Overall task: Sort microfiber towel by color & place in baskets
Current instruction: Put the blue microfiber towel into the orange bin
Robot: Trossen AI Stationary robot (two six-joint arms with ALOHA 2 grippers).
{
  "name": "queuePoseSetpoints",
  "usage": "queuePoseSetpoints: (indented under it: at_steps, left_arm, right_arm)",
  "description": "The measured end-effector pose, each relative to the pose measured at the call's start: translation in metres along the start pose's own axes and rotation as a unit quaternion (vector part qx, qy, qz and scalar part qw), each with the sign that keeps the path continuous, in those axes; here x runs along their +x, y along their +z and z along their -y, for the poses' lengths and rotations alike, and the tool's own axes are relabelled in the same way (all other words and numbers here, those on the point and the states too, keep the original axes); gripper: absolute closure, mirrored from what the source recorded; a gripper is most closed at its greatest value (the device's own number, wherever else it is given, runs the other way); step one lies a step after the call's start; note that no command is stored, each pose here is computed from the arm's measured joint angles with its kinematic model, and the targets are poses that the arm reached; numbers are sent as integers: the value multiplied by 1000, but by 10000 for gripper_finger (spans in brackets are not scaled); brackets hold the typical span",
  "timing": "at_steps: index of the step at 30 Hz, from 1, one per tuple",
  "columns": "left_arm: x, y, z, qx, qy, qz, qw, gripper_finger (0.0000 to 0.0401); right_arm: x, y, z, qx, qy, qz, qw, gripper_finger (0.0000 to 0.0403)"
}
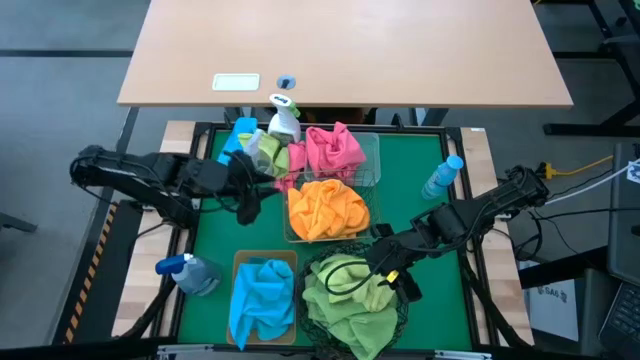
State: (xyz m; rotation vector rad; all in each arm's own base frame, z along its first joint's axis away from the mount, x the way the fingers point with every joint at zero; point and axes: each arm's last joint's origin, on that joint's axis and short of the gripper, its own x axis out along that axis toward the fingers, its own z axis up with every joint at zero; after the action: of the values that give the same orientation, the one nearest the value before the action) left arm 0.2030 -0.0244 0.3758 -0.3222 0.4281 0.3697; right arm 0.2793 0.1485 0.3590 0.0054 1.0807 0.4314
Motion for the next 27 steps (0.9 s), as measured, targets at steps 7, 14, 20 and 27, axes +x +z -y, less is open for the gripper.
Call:
queuePoseSetpoints:
  at_steps: [7,14,20,27]
  left_arm:
    - [-20,-4,-33,-21,87,-23,996,242]
    - [-31,-26,-72,-70,238,-149,957,242]
    - [-34,-33,-90,-86,310,-194,927,242]
    - [-14,-58,-111,-81,356,-244,899,242]
  right_arm:
    - [-2,0,0,-32,-1,-2,999,182]
    - [-3,0,1,-59,-14,-3,998,182]
    - [-3,0,1,-68,-23,-2,997,182]
    - [-3,0,1,-85,-23,-2,996,182]
